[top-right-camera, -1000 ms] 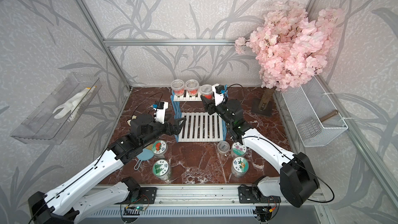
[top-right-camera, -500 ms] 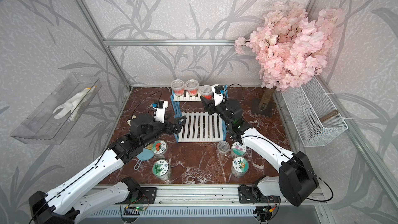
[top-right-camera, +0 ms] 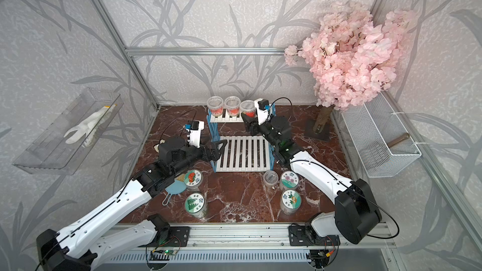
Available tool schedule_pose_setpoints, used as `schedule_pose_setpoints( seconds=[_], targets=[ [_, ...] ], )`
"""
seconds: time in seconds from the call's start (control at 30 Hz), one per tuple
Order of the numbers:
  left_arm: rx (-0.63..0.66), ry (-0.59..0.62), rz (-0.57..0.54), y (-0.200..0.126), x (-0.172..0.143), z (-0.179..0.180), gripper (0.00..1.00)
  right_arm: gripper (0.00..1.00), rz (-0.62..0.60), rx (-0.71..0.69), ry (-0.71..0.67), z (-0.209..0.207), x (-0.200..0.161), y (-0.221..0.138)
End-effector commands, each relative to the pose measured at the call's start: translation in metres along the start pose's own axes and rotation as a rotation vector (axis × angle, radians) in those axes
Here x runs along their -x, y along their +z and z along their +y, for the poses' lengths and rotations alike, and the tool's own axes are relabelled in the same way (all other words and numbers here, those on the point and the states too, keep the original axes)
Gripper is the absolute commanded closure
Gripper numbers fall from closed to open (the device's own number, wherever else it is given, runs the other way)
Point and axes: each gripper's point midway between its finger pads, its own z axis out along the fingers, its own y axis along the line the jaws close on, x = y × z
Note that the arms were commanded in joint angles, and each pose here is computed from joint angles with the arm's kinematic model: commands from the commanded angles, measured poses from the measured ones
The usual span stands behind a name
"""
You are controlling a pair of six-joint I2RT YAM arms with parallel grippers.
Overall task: Place the seed container on the shelf
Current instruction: Place the seed jar on the shelf.
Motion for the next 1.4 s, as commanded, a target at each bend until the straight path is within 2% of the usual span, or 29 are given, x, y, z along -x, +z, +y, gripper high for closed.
schedule_pose_setpoints(
  seconds=[0.0,0.57,1.03,1.37],
  targets=[
    [-0.021,0.01,-0.042,-0.006,0.014,-0.005,0.0,0.36,-0.038,-0.021,-0.005,-0.005,0.015,0.004],
    [-0.026,0.013,-0.043,-0.009,0.015,-0.007,0.0,0.34,-0.009,-0.065,-0.019,-0.016,0.005,0.016],
    [-0.016,0.016,-0.029,-0.008,0.011,-0.004,0.0,0.25,-0.008,-0.064,-0.019,-0.013,0.013,0.005],
    [-0.026,0.017,-0.019,-0.009,0.011,-0.006,0.0,0.15,0.087,-0.049,-0.027,-0.008,0.006,-0.014]
  ],
)
